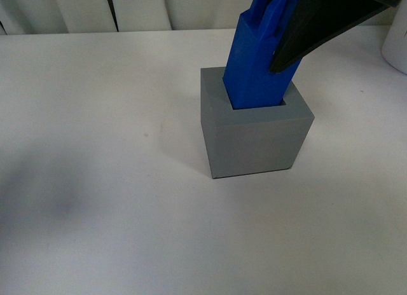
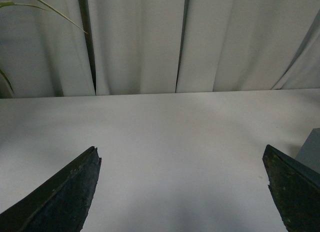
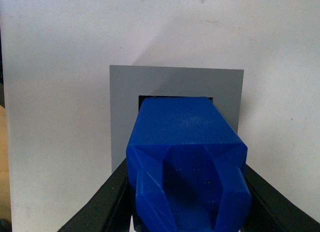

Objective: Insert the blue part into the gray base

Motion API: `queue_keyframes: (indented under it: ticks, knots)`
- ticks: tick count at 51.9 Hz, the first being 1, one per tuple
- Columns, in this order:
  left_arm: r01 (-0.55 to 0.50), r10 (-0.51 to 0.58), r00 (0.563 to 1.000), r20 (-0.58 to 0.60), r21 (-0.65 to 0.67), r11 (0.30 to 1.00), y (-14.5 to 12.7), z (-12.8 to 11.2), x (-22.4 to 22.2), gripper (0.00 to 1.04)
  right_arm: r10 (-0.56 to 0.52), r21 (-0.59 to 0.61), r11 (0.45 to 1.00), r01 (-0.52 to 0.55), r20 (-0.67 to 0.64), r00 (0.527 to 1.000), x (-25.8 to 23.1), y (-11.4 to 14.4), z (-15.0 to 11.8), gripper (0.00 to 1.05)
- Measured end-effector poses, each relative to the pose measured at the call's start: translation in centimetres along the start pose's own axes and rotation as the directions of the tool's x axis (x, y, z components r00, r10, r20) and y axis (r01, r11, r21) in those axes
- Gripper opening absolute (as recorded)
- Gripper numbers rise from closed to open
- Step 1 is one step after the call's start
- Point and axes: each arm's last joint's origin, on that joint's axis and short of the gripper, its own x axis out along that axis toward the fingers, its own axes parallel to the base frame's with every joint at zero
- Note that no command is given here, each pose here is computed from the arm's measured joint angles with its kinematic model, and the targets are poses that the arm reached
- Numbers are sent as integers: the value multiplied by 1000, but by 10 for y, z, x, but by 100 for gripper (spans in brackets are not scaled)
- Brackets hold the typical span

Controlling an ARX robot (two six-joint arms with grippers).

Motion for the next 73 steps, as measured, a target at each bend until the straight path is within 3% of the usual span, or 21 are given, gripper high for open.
queue_keyframes:
  ticks: [7,13,22,39,48,62,73]
  knots:
    - [0,0,1000,0,0,1000,0,0,0,99,-5,0,1000,5,2,1000,2,1,-1,46]
    - [0,0,1000,0,0,1000,0,0,0,99,-7,1,1000,7,15,1000,6,0,-3,63]
    - [0,0,1000,0,0,1000,0,0,0,99,-13,11,1000,13,45,999,3,2,-4,98]
    - [0,0,1000,0,0,1000,0,0,0,99,-144,78,988,133,153,978,-35,9,-19,97]
    - [0,0,1000,0,0,1000,0,0,0,99,-342,188,936,299,268,901,-70,38,-42,97]
    - [0,0,1000,0,0,1000,0,0,0,99,-601,407,794,452,408,687,-81,119,-72,97]
    - [0,0,1000,0,0,1000,0,0,0,99,-828,640,546,541,313,466,-59,176,-85,97]
